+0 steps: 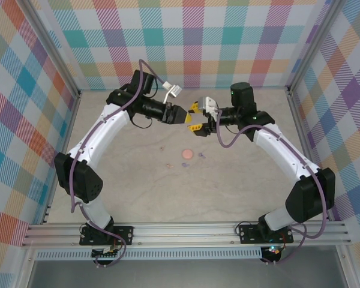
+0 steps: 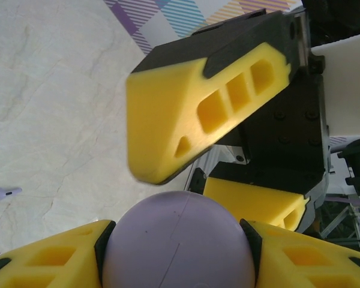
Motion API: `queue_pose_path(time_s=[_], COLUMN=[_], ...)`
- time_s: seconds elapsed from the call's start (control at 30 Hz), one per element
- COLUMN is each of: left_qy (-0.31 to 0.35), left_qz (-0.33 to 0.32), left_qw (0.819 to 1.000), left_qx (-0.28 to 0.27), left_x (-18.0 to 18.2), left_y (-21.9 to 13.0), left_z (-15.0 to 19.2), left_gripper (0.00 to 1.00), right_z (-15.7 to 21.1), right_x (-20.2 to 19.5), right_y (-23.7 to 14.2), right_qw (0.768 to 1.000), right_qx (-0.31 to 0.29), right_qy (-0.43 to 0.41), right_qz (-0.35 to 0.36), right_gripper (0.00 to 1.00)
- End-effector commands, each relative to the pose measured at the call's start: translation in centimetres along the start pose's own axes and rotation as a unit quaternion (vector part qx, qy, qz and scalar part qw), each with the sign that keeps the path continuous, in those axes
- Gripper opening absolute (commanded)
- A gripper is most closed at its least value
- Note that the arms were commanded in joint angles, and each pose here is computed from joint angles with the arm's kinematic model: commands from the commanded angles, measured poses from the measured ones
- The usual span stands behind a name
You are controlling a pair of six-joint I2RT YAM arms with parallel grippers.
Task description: Insert the wireless bluetooth earbuds into the charging case
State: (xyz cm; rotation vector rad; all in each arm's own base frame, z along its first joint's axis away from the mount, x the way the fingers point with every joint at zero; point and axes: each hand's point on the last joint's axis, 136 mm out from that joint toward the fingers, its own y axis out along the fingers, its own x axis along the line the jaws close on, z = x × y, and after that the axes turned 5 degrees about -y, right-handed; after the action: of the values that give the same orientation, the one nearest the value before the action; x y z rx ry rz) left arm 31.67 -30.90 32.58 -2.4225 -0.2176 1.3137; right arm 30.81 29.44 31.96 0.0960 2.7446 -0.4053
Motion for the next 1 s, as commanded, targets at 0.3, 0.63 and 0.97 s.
queue_pose_path(time_s=[0.3,0.63,0.97], left_qy=[0.016,0.009,-0.001], left_qz=[0.02,0.014,-0.012], left_qw=[1.0,1.0,1.0], left_qx=[0.012,0.012,0.004], left_x=[-1.9,-1.4,0.1], left_y=[-0.3,-0.1,0.2], left_z=[0.2,0.0,-0.6], left_gripper=[0.55,0.55,0.59], right_z=[-2.8,-3.4,-2.6], right_x=[1.3,2.1,2.2], right_y=[0.3,0.3,0.4], right_qw=[0.997,0.996,0.997], right_qx=[-0.039,-0.05,-0.033], right_qy=[-0.039,-0.041,-0.028], right_qz=[-0.047,-0.062,-0.062], right_gripper=[0.51,0.45,0.19])
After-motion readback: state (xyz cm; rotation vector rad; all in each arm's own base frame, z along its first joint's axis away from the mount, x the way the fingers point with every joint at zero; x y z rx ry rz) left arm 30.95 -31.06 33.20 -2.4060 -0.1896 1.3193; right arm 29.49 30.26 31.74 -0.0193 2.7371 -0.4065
